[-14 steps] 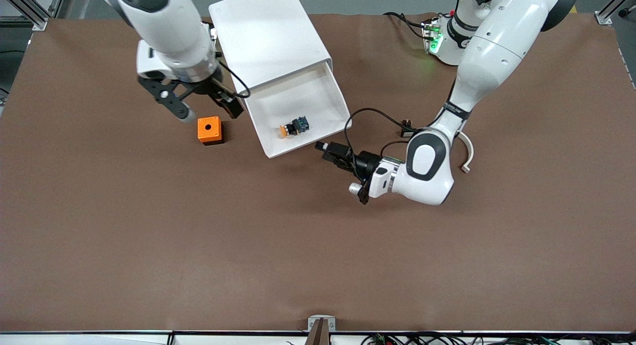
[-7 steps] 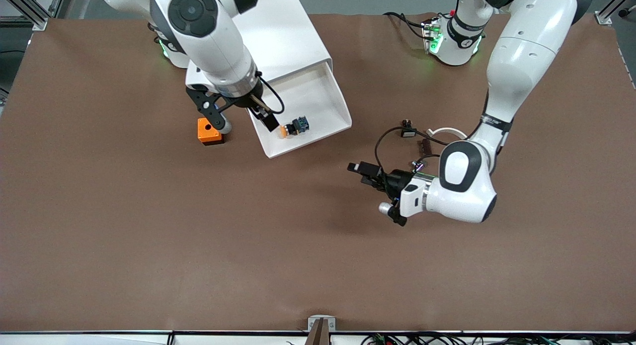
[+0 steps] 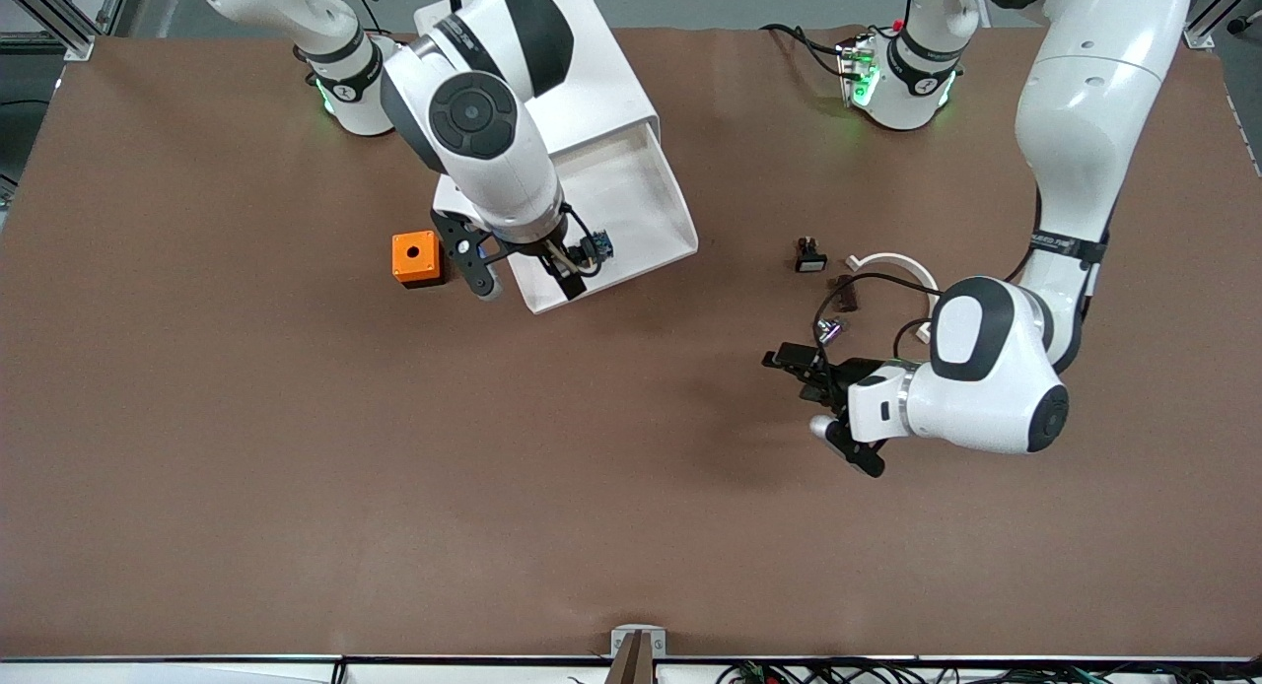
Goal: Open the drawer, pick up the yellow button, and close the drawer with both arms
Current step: 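Release the drawer with the left gripper while the right gripper reaches in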
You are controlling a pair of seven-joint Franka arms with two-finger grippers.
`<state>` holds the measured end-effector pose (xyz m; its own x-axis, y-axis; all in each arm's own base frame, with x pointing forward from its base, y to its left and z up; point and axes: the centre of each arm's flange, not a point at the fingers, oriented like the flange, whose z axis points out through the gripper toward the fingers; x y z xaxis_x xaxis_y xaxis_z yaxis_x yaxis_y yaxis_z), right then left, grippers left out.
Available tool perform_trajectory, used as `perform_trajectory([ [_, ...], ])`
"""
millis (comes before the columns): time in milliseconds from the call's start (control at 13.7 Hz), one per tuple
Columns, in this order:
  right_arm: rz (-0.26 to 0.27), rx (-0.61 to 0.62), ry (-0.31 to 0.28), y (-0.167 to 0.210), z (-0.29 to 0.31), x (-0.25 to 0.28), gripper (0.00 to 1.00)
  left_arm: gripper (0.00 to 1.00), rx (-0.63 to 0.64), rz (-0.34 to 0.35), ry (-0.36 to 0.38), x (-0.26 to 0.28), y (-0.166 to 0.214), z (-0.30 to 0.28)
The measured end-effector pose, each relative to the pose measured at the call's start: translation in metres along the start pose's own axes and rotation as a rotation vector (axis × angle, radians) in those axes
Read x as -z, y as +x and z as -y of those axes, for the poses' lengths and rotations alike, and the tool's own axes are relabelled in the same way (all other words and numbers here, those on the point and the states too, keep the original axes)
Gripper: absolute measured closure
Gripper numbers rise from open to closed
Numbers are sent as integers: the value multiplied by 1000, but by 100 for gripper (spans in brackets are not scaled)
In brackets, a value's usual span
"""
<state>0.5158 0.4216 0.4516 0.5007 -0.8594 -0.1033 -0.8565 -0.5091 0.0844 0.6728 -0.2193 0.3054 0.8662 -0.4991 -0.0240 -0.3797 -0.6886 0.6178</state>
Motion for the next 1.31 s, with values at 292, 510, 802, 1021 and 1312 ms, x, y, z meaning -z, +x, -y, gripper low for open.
perform_trajectory([
  [292, -8, 8, -33, -26, 3, -26, 0, 0, -17, 14, 134, 26, -6, 16],
  [510, -13, 23, -51, -46, 0, -35, 0, 0, -10, 19, 256, 49, -7, 15],
  [802, -22, 19, -84, -58, -6, -44, 0, 0, 62, 37, 427, 65, -8, -10],
  [1021, -28, -3, -106, -55, -6, -55, 0, 0, 78, 39, 507, 65, -6, -24],
  [1312, -34, -29, -120, -54, -4, -65, 5, 0, 124, 25, 589, 67, -4, -38],
])
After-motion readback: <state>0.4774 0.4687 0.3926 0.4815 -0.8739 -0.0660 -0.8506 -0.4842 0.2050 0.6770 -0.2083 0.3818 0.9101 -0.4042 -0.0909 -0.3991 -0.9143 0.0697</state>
